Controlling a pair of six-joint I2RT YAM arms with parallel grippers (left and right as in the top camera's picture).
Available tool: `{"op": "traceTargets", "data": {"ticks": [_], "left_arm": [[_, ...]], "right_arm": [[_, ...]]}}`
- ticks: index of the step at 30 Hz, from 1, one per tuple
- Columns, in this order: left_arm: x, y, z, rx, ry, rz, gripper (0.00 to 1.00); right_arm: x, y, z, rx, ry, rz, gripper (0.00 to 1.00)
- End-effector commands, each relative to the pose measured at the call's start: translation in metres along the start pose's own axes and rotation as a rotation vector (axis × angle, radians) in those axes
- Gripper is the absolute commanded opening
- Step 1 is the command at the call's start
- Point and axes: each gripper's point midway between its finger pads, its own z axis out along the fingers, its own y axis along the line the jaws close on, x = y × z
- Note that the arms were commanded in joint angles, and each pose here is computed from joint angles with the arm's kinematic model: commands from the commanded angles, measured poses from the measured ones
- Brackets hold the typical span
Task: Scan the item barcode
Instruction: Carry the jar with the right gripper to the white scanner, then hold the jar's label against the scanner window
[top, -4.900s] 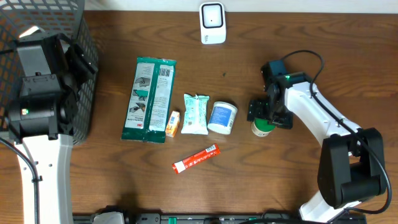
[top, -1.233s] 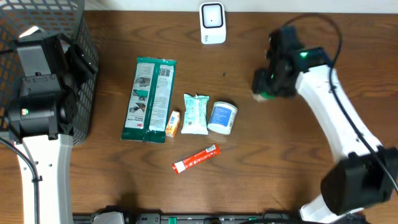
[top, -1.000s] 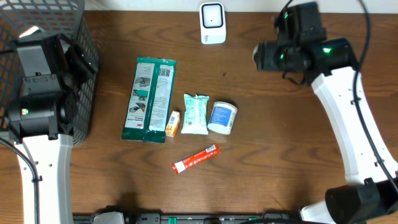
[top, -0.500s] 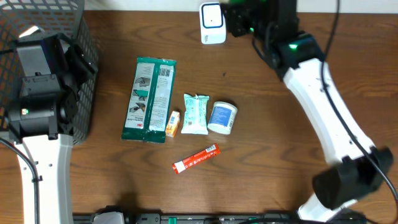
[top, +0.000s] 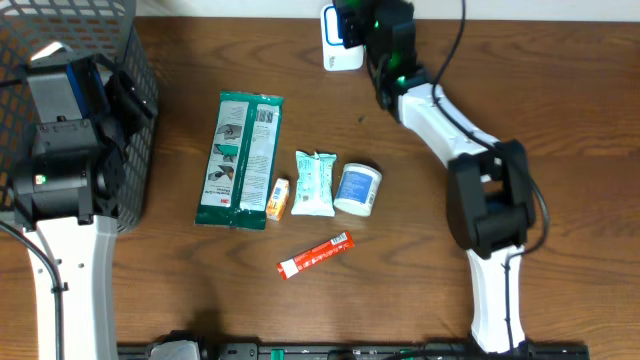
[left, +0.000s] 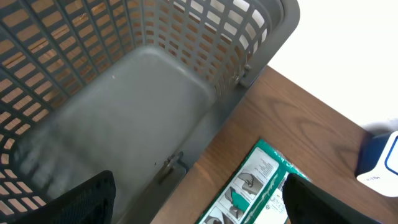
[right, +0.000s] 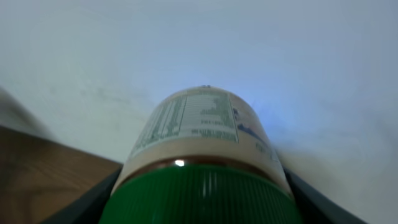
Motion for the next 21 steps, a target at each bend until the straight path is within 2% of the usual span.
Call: {"op": "traceTargets", "data": {"ticks": [1, 9, 21], "left_arm": [[-0.002, 0.002, 0.0, -0.01, -0.006, 0.0, 0.84], [-0.002, 0.002, 0.0, -0.01, -0.006, 0.0, 0.84], [-0.002, 0.002, 0.0, -0.01, -0.006, 0.0, 0.84]], "right_arm": [[0.013, 0.003, 0.013, 0.01, -0.046, -0.012, 0.01], [0.05, 0.001, 0.029, 0.006, -0.107, 0.007, 0.01], [0.079, -0.001, 0.034, 0.011, -0.066, 0.019, 0.01]]}}
